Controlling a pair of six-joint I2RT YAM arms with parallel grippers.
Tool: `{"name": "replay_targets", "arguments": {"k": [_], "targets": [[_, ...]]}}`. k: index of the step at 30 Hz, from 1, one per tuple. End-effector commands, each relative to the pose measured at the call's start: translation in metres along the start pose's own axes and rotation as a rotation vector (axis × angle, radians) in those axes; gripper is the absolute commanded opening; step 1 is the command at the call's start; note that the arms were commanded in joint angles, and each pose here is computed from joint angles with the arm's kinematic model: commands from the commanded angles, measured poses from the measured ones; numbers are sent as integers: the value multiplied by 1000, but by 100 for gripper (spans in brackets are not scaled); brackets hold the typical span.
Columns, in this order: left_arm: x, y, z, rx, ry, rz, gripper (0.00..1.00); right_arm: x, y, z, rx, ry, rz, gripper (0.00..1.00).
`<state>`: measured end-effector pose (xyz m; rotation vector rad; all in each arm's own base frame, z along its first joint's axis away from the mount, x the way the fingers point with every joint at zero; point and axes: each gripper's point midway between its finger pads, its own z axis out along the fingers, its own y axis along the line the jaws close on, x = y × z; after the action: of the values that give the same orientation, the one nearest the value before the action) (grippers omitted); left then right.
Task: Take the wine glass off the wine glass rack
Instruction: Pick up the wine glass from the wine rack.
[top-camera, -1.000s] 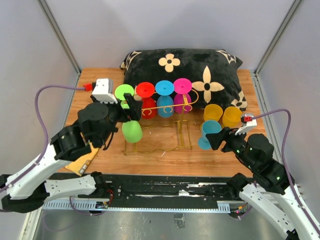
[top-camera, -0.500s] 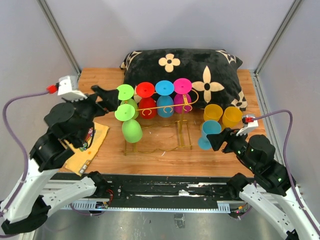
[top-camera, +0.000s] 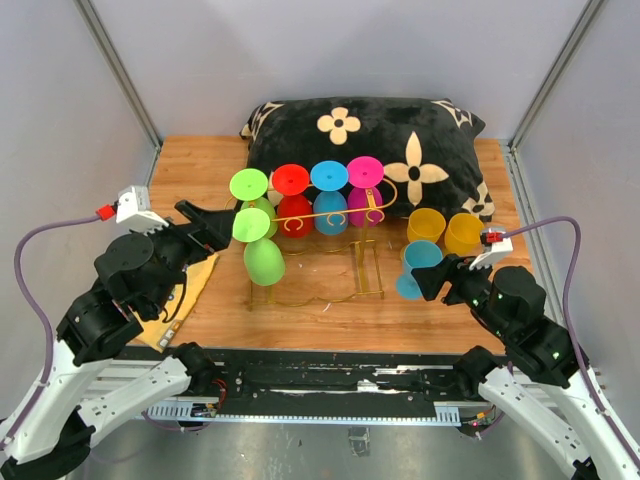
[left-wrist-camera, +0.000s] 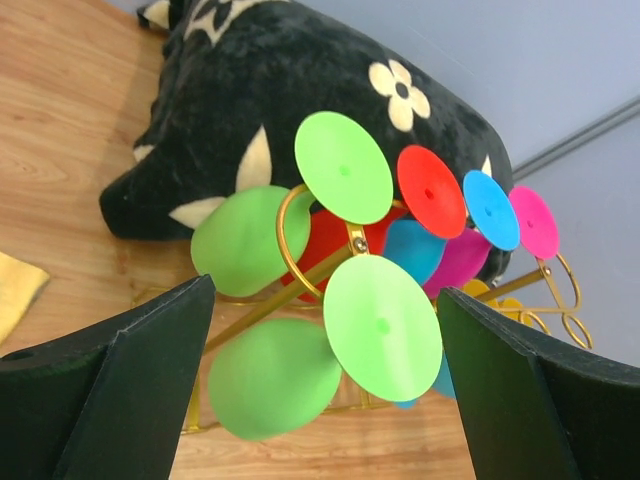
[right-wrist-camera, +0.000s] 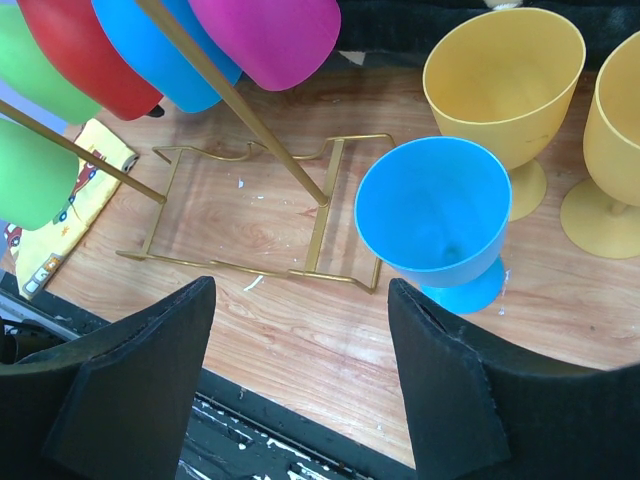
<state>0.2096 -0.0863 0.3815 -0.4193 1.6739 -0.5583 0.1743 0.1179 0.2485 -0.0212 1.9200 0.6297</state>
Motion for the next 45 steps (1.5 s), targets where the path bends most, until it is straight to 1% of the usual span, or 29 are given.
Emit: {"name": "replay_targets", "arguments": {"k": [1, 6, 11, 18, 22, 25, 34, 38, 41, 45], "targets": [[5, -14, -2, 70, 28, -81, 95, -7, 7, -5, -22, -15, 12, 71], [10, -18, -4, 96, 47, -117, 88, -9, 4, -9, -12, -23, 12, 71], [19, -10, -2, 72, 56, -133, 81, -11, 4, -12, -14, -38, 16, 71], [28, -10, 1, 85, 69, -157, 68, -14, 4, -14, -15, -50, 18, 71], [25, -12, 1, 101, 45, -170, 51, -15, 4, -16, -14, -52, 29, 71], [21, -16, 2, 118, 27, -187, 44, -17, 7, -18, -22, -57, 40, 71], [30, -13, 5, 99, 52, -181, 43, -21, 7, -21, -20, -67, 41, 71], [30, -10, 4, 90, 50, -186, 45, -20, 7, -20, -20, -65, 42, 71], [30, -8, 4, 82, 48, -179, 49, -20, 7, -20, -20, -64, 44, 71], [30, -7, 4, 79, 48, -173, 49, -20, 7, -19, -21, -62, 44, 71]]}}
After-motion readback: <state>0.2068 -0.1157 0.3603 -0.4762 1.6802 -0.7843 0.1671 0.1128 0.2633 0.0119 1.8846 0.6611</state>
